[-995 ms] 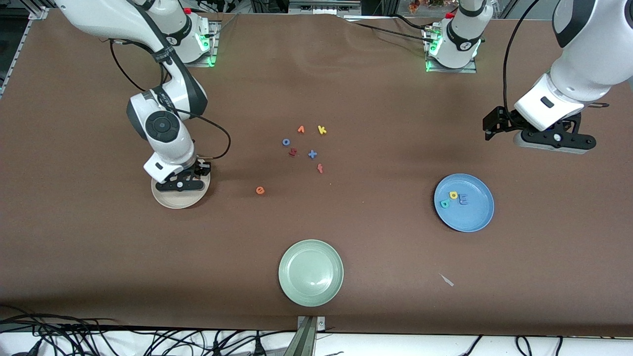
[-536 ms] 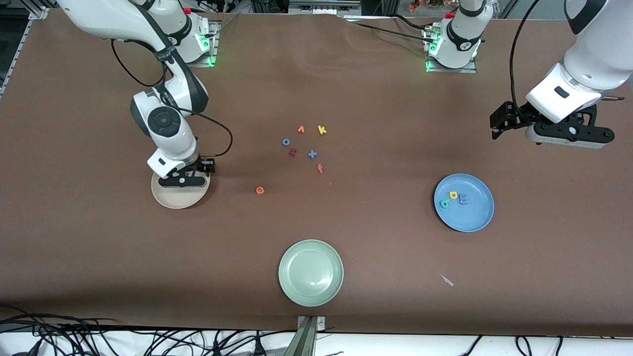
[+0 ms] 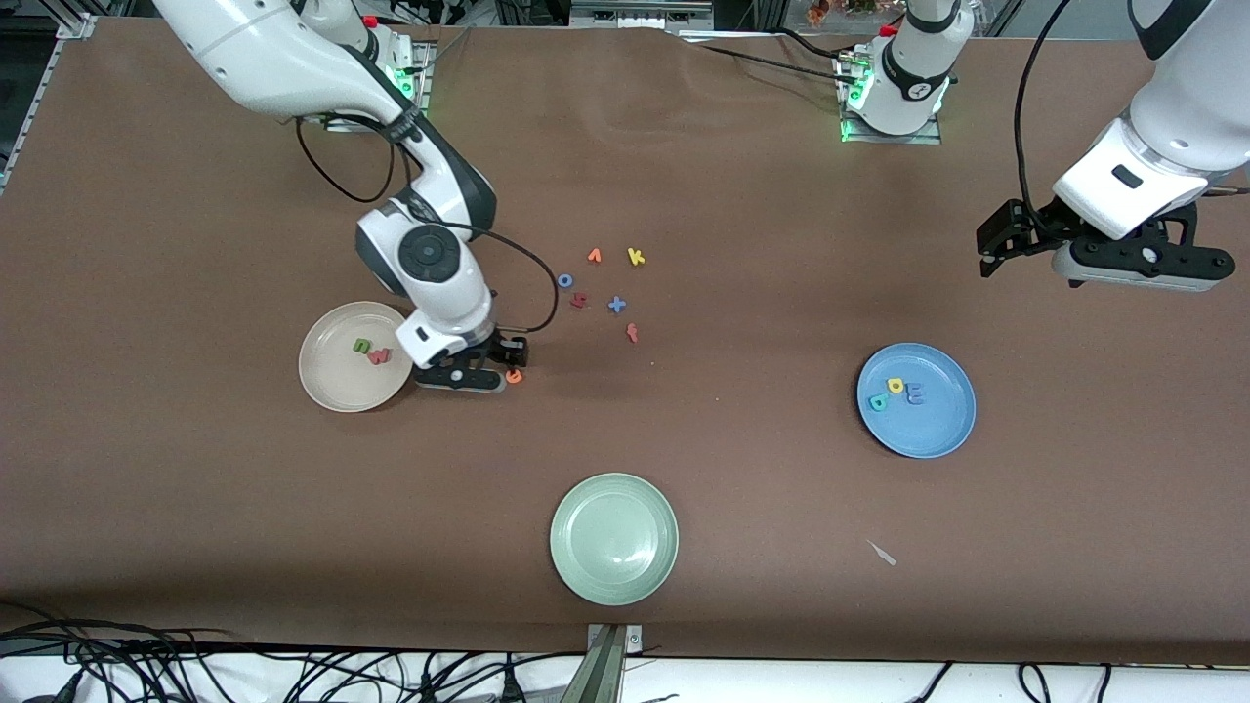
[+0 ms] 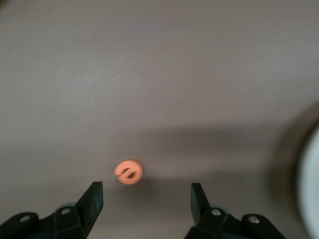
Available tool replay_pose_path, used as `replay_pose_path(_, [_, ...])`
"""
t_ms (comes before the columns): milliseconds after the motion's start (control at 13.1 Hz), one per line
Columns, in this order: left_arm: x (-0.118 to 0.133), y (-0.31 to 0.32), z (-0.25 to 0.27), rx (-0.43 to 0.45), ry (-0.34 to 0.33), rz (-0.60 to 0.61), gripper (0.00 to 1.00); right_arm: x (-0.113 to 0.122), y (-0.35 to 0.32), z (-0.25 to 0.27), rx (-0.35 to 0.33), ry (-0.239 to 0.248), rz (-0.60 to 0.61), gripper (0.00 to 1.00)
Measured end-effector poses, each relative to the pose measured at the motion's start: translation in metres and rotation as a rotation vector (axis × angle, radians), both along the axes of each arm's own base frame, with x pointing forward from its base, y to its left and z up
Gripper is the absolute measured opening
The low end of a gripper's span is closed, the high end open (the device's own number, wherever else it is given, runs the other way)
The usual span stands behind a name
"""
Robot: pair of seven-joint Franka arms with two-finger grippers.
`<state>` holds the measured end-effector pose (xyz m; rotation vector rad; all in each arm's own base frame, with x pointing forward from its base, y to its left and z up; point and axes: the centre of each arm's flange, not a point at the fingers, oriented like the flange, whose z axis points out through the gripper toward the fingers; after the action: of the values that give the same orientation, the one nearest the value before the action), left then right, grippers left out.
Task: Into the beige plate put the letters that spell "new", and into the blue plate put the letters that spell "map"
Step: 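Release the W on the beige plate while the left gripper withdraws, then grasp the orange e with the right gripper and drop it on the beige plate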
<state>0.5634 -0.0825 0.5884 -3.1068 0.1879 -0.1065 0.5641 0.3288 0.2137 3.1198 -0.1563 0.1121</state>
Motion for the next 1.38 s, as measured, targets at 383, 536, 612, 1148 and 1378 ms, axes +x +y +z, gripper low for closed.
replay_pose_path(383, [0.002, 0.005, 0.001, -0.001, -0.003, 0.010, 1.00, -0.012, 0.013, -0.033, -0.047, -0.020, -0.031, 0.77])
replay_pose_path(536, [0.003, 0.008, 0.001, -0.001, -0.003, 0.015, 1.00, -0.011, 0.014, -0.034, -0.045, -0.024, -0.028, 0.70])
replay_pose_path(612, [0.003, 0.009, 0.000, -0.002, -0.002, 0.016, 1.00, -0.011, 0.014, -0.034, -0.043, -0.026, -0.027, 0.69])
replay_pose_path(1148, [0.007, 0.010, 0.001, -0.003, -0.004, 0.019, 1.00, -0.005, 0.008, -0.034, -0.034, -0.045, -0.033, 0.53])
replay_pose_path(1378, [0.008, 0.010, -0.001, -0.003, -0.001, 0.019, 1.00, -0.003, 0.007, -0.035, -0.016, -0.058, -0.035, 0.58])
